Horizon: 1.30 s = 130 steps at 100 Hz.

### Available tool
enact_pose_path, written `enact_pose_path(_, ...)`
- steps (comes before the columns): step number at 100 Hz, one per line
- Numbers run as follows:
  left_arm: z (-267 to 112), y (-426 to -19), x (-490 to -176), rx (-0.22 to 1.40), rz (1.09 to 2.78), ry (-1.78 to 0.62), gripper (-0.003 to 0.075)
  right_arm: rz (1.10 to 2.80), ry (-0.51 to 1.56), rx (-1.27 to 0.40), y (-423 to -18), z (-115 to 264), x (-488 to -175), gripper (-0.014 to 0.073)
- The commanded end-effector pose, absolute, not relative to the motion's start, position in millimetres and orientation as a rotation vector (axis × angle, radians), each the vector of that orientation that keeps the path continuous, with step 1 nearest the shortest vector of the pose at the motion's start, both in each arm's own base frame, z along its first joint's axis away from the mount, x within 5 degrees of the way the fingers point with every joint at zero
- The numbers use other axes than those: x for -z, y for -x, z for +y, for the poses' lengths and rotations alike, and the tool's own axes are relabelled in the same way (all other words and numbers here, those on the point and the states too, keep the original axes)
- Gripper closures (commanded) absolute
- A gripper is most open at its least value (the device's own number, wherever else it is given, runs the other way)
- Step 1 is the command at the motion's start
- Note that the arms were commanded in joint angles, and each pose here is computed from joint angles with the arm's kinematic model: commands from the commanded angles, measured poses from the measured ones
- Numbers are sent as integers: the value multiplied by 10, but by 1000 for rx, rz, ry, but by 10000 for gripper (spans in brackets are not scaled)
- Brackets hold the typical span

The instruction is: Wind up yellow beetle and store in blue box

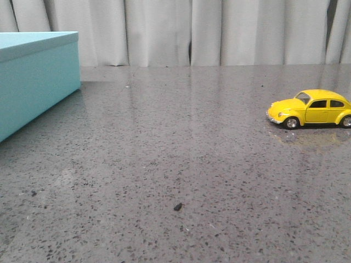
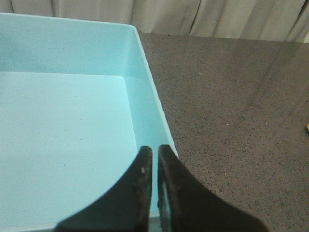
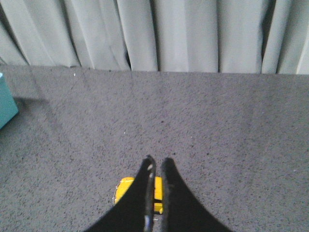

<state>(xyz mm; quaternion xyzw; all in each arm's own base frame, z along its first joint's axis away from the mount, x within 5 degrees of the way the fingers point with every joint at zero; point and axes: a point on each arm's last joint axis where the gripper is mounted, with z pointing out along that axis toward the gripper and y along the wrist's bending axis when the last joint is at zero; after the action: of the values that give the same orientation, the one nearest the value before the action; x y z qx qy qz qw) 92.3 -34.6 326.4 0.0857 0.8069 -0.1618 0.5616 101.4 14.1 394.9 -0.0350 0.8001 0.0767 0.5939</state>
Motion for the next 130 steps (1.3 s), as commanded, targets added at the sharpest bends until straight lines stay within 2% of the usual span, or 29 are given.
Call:
enact_pose_path(1, -344, -969, -3417, 390, 1832, -173, 739, 1854, 134, -191, -1177, 174, -4166, 644)
enact_pose_path(29, -344, -969, -3417, 390, 1832, -173, 739, 2237, 339, -306, -1868, 391, -4135, 644)
enact_pose_path(63, -344, -969, -3417, 390, 1832, -173, 739, 2612, 377, -271, -2595, 477, -3651, 644)
enact_pose_path(81, -347, -965, -3409, 392, 1841, -177, 739, 2661, 345, -279, -2787, 498, -3465, 643)
enact_pose_path(130, -349, -964, -3406, 393, 1845, -178, 739, 2640, 342, -309, -2969, 657, -3321, 643)
